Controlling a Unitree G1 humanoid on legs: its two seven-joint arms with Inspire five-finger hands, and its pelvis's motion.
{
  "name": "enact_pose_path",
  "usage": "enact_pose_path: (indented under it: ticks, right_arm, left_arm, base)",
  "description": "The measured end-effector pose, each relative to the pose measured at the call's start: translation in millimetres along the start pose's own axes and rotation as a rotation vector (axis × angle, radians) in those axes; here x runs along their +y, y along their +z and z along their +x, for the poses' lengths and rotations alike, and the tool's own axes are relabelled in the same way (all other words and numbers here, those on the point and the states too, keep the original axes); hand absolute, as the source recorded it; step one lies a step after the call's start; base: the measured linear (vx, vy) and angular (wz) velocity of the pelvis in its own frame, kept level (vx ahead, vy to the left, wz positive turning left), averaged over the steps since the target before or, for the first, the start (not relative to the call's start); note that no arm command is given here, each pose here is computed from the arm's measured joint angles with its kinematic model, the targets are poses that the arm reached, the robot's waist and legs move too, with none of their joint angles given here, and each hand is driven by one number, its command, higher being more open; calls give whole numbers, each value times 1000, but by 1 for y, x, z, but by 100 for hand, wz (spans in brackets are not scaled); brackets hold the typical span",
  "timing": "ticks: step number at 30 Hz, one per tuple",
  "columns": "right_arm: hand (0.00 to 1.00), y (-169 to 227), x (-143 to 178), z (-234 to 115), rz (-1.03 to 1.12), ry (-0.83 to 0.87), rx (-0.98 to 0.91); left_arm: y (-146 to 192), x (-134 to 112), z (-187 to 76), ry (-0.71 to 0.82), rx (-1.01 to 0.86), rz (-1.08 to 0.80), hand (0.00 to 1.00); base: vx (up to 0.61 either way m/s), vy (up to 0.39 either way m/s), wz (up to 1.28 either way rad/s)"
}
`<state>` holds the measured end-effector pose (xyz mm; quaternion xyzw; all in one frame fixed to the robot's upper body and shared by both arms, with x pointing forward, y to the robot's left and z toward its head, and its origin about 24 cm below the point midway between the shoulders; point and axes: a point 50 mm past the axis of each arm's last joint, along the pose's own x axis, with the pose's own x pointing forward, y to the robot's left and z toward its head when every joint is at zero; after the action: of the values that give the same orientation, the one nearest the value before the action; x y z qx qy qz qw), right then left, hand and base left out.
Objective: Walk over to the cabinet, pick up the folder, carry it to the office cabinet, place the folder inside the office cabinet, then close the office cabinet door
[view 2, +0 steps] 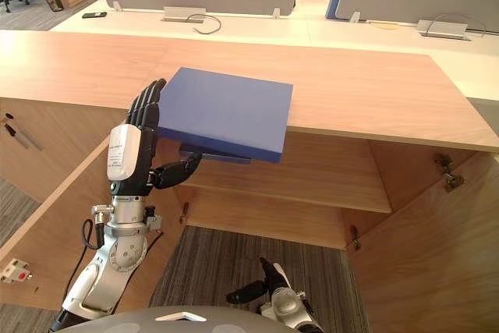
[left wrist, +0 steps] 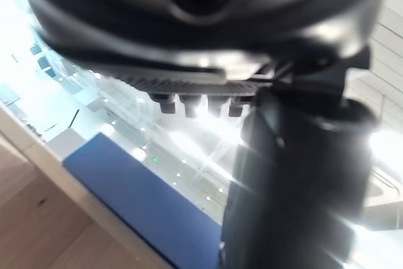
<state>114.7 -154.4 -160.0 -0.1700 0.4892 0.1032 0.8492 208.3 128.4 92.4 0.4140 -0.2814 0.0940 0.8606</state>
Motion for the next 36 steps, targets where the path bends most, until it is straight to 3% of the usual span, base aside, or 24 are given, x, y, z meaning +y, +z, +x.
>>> enact_pose_path:
  ticks: [8, 16, 27, 28, 31, 36]
  right_arm:
    - [100, -3, -1, -1, 6, -1, 8]
    - [100, -1, -4, -1, 26, -12, 0]
    - [100, -1, -6, 0, 34, -18, -1]
    - [100, -1, -6, 0, 34, -18, -1]
    - [100, -1, -6, -1, 34, -19, 0]
    - [100, -2, -7, -1, 42, -23, 0]
  left_arm:
    - [1, -9, 16, -40, -83, 29, 100]
    - [-11, -30, 15, -146, -71, 94, 100]
    - [-16, -38, 14, -220, -99, 153, 100]
    - [-17, -39, 15, -227, -104, 161, 0]
    - [-22, -42, 21, -240, -107, 183, 0]
    - [-28, -40, 52, -189, -163, 298, 0]
  base:
    - [9, 9, -3]
    - [-45, 12, -10]
    - [-16, -6, -6]
    - [0, 0, 0]
    - [1, 1, -3]
    - [-14, -7, -2]
